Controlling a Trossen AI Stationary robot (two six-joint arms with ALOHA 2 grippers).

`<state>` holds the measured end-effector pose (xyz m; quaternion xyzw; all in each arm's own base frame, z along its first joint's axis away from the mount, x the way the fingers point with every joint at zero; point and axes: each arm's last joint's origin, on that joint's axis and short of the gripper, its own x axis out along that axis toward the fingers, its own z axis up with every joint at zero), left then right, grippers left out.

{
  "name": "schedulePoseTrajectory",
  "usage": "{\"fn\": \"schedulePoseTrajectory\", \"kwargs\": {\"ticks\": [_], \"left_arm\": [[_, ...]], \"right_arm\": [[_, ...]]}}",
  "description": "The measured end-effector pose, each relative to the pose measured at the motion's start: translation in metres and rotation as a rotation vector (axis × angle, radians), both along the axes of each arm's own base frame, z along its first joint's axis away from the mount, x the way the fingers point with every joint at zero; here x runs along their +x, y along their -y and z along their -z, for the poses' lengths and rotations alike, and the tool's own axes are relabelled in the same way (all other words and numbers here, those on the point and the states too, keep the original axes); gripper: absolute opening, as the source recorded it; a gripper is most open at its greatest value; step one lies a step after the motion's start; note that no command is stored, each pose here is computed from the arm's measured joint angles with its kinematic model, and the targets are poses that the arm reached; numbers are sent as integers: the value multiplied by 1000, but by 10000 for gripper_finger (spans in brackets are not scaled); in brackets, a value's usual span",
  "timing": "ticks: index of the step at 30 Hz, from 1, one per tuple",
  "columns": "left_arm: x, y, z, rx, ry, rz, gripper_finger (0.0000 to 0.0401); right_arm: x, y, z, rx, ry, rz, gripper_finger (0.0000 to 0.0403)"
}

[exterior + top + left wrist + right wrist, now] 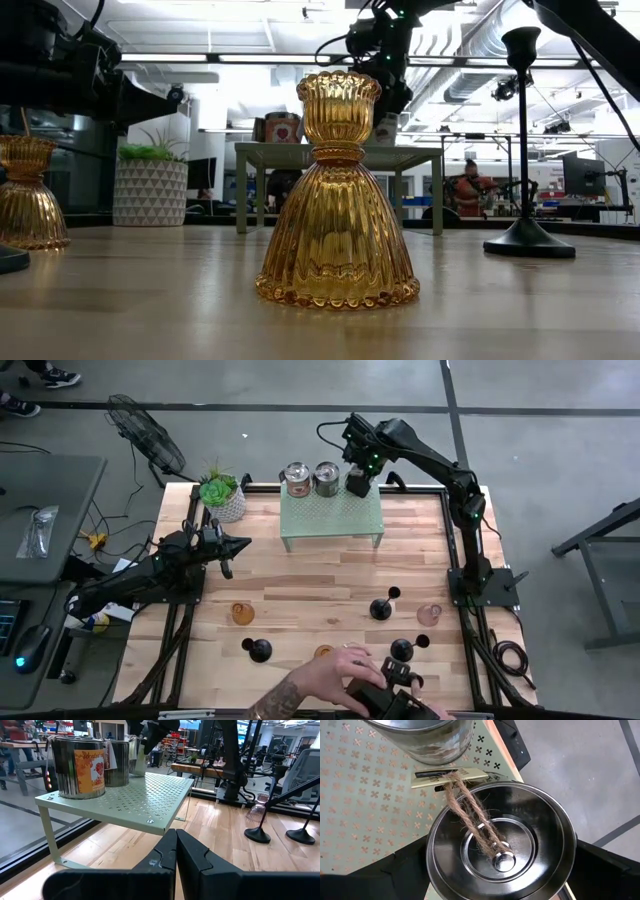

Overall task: Pick & Place candle stick holders
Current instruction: Put the silver scented candle on the shelf

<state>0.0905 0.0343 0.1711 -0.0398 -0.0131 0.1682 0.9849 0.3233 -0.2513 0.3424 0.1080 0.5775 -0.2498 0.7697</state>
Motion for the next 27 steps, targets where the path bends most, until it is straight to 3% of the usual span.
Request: {"fn": "schedulePoseTrajectory", "kwargs": {"ticks": [27], "left_arm": [[0,0,0,0,0,0,0]], "right_arm": [[0,-1,-4,2,40,73,400]]}}
